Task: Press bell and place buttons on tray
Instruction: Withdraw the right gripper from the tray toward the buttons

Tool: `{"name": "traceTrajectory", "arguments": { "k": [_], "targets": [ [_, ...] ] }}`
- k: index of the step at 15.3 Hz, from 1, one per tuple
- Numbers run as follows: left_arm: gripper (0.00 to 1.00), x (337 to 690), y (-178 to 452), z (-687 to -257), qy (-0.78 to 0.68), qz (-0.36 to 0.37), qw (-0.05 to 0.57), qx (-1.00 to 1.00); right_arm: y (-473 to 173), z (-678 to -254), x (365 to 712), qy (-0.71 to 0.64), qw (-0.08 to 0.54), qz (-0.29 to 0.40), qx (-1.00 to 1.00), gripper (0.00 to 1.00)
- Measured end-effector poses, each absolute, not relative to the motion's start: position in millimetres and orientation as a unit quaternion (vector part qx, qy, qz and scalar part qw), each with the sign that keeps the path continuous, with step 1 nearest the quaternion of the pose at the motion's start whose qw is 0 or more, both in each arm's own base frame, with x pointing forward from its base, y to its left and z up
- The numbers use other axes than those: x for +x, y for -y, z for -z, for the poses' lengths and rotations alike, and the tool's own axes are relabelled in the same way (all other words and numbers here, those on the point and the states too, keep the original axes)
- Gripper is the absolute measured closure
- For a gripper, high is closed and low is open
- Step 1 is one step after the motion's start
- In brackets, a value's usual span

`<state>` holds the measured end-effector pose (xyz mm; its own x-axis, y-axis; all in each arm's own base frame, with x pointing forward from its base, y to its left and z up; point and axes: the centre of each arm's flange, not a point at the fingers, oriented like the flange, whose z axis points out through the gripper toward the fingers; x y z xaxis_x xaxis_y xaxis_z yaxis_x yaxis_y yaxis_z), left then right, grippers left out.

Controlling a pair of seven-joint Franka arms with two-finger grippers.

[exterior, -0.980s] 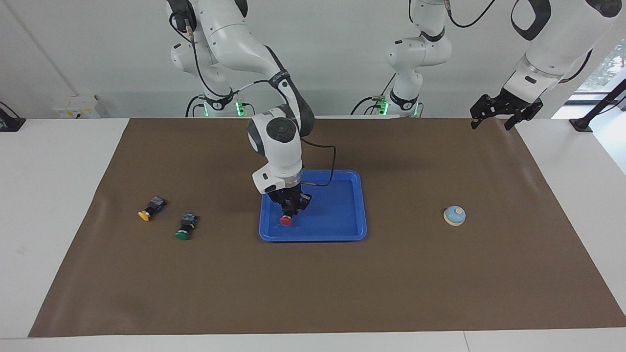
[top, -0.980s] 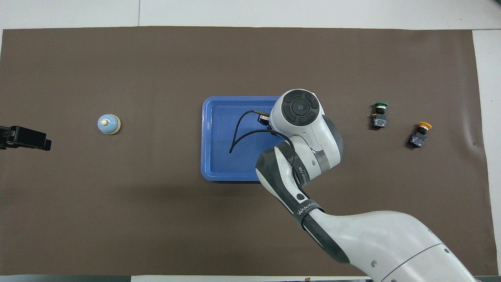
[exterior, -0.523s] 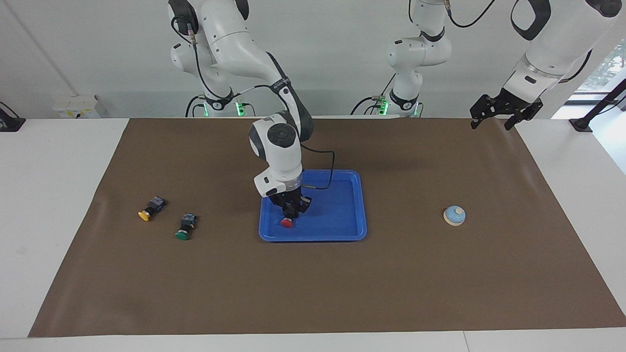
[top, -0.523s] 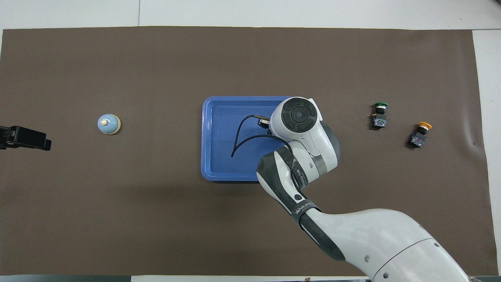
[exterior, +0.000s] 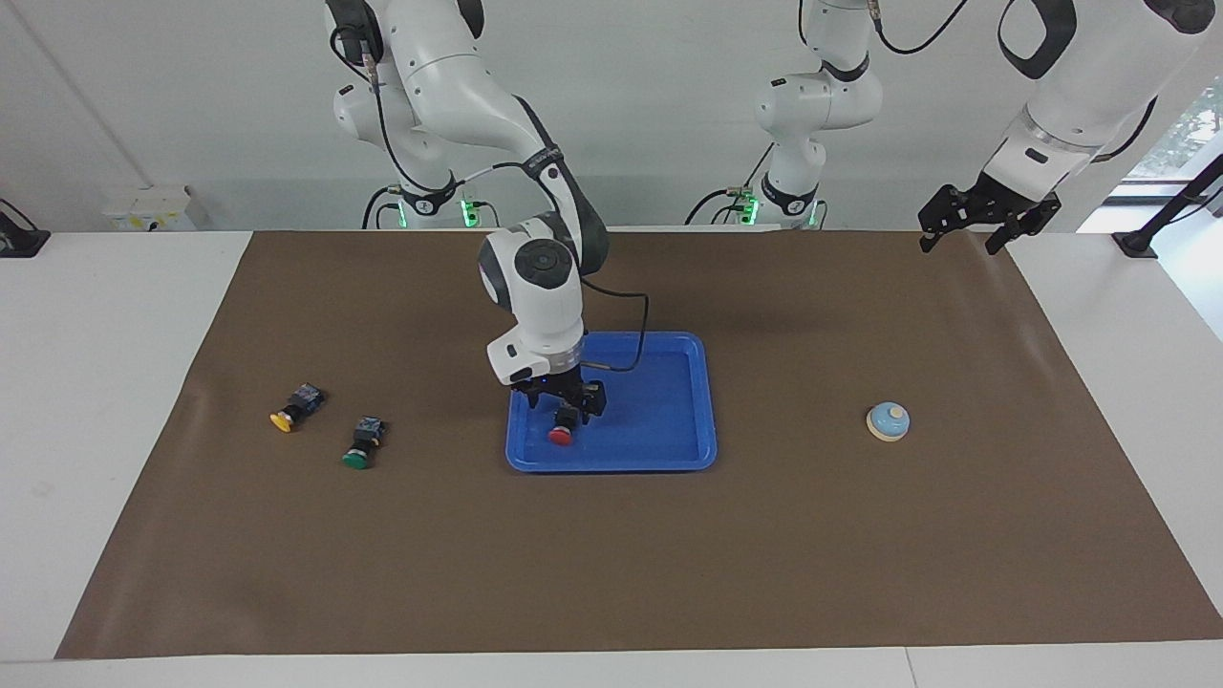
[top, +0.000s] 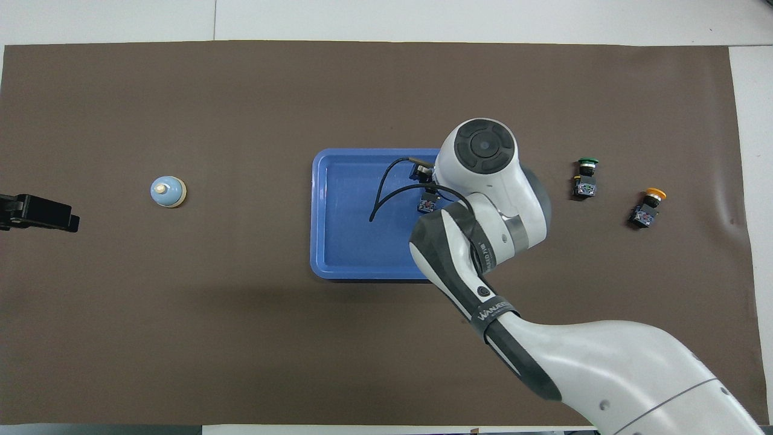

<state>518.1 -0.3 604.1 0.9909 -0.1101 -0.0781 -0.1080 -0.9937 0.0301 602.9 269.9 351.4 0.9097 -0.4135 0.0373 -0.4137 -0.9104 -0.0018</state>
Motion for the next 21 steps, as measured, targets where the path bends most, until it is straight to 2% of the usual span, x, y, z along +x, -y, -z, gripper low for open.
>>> {"name": "traceTrajectory", "arguments": {
  "k": [4,8,10,14,17,21],
  "targets": [
    [0.00,518,0,-604,0.055,0.040,0.013,0.998,-198,-418,618,0.199,0.005,-0.014,0.980,0.00],
    [0.00,518,0,-604,0.055,0.040,0.013,0.998,-106,-428,631,0.159,0.011,0.000,0.987,0.00],
    [0.00,518,0,-604,0.055,0.040,0.013,0.998,-63,-413,631,0.141,0.014,0.011,0.990,0.00],
    [0.00,518,0,-604,0.055,0.040,0.013,0.998,-6,-362,621,0.145,0.009,-0.012,0.989,0.00],
    [0.00,518,0,-604,0.055,0.040,0.013,0.998,2,-326,609,0.150,0.008,-0.024,0.988,0.00],
    [0.00,518,0,-604,0.055,0.040,0.013,0.998,5,-295,611,0.146,0.007,-0.041,0.988,0.00]
  ]
}}
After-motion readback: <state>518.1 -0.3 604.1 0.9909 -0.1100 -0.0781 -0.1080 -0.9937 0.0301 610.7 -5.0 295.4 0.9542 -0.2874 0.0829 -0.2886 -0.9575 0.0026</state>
